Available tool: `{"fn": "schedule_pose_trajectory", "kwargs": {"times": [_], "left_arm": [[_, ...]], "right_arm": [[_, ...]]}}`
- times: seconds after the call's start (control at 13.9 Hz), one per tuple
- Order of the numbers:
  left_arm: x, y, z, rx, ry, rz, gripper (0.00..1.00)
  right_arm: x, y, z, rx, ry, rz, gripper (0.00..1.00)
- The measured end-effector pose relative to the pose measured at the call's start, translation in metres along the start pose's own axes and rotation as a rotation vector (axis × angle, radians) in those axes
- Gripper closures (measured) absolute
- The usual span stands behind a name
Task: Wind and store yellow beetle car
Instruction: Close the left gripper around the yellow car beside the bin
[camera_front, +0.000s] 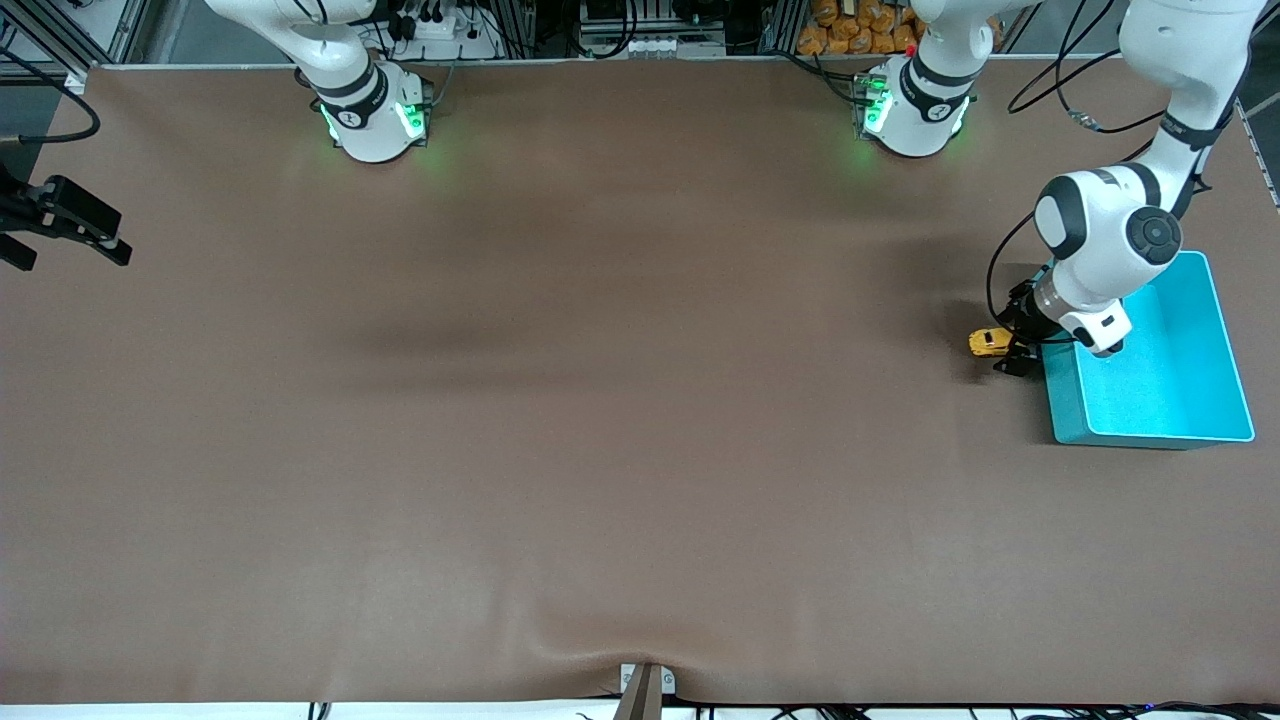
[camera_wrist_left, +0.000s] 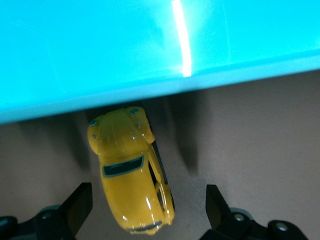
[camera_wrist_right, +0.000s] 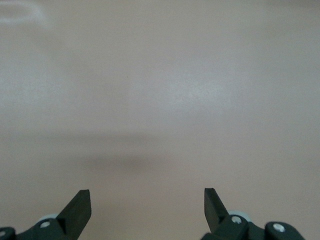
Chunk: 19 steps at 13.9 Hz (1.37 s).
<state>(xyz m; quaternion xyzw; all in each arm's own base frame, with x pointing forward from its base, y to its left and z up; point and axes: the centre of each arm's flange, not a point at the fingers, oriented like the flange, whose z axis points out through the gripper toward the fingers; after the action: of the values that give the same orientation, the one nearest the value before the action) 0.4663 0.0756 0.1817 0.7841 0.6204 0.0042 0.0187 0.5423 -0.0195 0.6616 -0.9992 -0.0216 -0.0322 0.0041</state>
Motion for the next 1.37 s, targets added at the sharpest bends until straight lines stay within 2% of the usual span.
{"fn": "schedule_pose_trajectory", "kwargs": {"times": [0.29, 0.36, 0.58, 0.65, 1.01, 1.22, 1.37], "left_arm": [[0.005, -0.004, 0.013, -0.010, 0.002, -0.015, 0.00], [0.008, -0.004, 0.013, -0.015, 0.004, -0.020, 0.07], [0.009, -0.002, 0.009, -0.025, 0.008, -0.019, 0.41], [0.006, 0.001, 0.006, -0.031, 0.011, -0.008, 0.48], [-0.047, 0.029, -0.002, -0.068, 0.005, 0.112, 0.48], [-0.079, 0.053, -0.023, -0.118, 0.006, 0.182, 0.48], [-0.089, 0.073, -0.045, -0.109, 0.003, 0.220, 0.48]], "right_arm": [[0.000, 0.000, 0.000, -0.001, -0.002, 0.000, 0.00], [0.000, 0.000, 0.000, -0.001, -0.002, 0.000, 0.00], [0.000, 0.000, 0.000, -0.001, -0.002, 0.000, 0.00], [0.000, 0.000, 0.000, -0.001, -0.003, 0.000, 0.00], [-0.001, 0.002, 0.001, -0.002, -0.008, 0.003, 0.00], [-0.001, 0.002, 0.001, -0.002, -0.009, 0.003, 0.00], [-0.001, 0.002, 0.001, -0.002, -0.009, 0.003, 0.00]]}}
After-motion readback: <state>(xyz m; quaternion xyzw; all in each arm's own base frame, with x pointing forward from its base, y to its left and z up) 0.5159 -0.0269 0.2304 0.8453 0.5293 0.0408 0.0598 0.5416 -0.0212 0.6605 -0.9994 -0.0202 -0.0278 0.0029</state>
